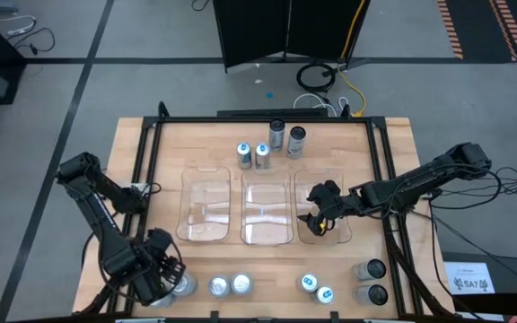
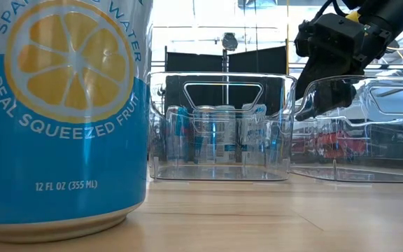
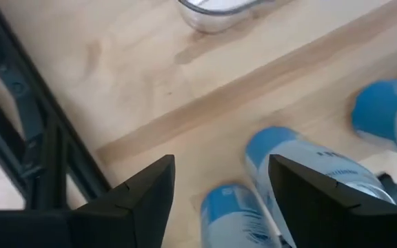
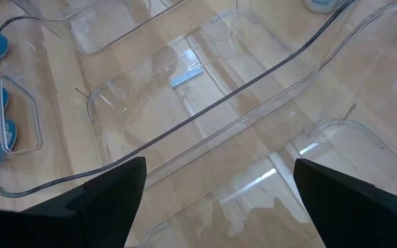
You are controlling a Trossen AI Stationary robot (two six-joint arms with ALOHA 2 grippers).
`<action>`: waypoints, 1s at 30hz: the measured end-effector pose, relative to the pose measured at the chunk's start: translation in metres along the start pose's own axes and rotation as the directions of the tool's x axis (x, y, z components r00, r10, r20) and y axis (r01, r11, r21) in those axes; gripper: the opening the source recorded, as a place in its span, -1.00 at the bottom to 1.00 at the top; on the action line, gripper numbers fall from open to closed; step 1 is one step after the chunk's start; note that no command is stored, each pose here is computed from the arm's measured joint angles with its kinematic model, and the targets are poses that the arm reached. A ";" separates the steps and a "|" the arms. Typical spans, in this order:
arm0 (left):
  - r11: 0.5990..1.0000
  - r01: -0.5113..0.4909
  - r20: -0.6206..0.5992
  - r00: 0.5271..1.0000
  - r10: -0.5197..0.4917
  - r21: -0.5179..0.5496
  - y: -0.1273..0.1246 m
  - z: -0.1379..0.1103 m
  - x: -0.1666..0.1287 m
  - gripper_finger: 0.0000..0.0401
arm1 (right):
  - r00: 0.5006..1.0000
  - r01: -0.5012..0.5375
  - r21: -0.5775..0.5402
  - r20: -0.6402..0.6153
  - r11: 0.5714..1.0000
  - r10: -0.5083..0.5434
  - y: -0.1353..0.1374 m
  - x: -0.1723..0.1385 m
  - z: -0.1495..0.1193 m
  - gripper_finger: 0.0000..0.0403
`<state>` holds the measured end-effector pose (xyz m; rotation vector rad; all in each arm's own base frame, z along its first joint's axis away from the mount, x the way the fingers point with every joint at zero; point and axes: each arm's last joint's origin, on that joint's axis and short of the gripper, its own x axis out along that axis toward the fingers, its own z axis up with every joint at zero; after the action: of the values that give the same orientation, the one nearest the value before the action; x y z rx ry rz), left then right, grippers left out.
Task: Sort soda cans
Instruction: Put the bottom left blue-white soda can into the left transparent bin
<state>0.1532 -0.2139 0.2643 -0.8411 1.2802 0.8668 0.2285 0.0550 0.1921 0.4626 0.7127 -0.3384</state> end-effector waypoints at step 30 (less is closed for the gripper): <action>0.998 -0.002 -0.090 0.996 0.009 0.069 -0.001 -0.004 0.000 0.91 | 1.000 0.000 0.000 0.000 1.000 0.000 0.000 0.000 0.000 0.79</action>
<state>0.1527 -0.2183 0.2643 -0.8299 1.3840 0.7918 0.2285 0.0549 0.1922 0.4627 0.7123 -0.3385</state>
